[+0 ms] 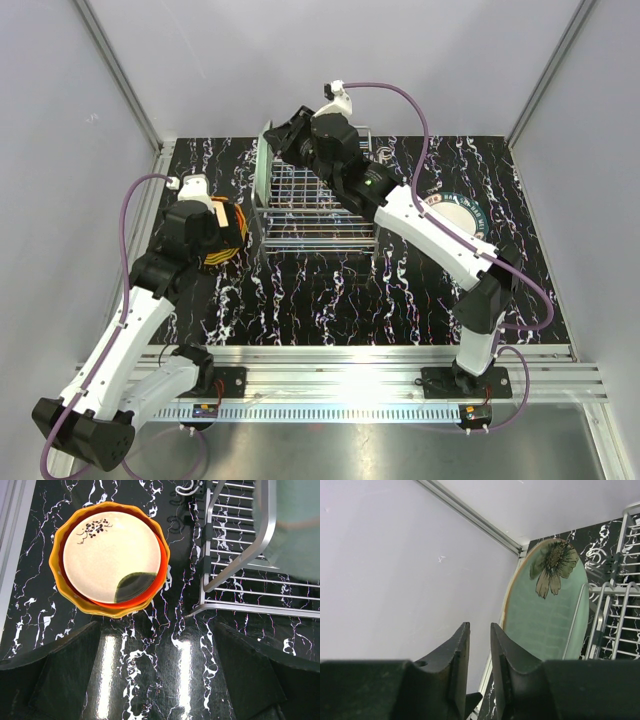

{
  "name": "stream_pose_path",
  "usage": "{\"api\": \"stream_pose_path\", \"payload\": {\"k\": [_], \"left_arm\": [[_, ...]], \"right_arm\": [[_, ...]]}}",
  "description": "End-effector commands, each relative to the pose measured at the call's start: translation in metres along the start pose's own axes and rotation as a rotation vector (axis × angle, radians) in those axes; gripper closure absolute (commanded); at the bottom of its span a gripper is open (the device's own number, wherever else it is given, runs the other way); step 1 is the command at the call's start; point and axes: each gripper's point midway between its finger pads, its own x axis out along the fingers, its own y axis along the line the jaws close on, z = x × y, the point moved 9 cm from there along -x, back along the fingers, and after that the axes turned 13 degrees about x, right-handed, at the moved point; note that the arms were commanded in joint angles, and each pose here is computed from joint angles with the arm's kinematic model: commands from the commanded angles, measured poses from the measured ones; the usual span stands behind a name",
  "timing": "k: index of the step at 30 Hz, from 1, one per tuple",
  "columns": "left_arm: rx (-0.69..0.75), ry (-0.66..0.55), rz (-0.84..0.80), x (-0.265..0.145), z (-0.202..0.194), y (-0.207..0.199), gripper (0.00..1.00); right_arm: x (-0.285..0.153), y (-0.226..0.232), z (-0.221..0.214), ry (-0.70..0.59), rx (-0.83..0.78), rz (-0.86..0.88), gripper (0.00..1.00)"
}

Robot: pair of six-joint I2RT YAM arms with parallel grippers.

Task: Load the plates into the dish rack
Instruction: Insert the plate into the dish rack

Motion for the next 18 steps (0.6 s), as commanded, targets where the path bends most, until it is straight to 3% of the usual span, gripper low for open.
{"api": "stream_pose_path", "payload": {"k": [1, 13, 18], "left_arm": [[-0.022, -0.070, -0.024, -0.001, 0.013, -0.003, 0.01], [-0.022, -0.070, -0.025, -0.001, 0.012, -0.003, 0.01], [-0.021, -0.070, -0.028, -0.001, 0.012, -0.003, 0.01]], "right_arm": [[-0.010, 0.030, 0.010, -0.041, 0.030, 0.112, 0.70], [-0.008, 0.035, 0.012, -0.029, 0.003, 0.119, 0.63], [-0.028, 0.037, 0.025, -0.042, -0.073, 0.093, 0.55]]}}
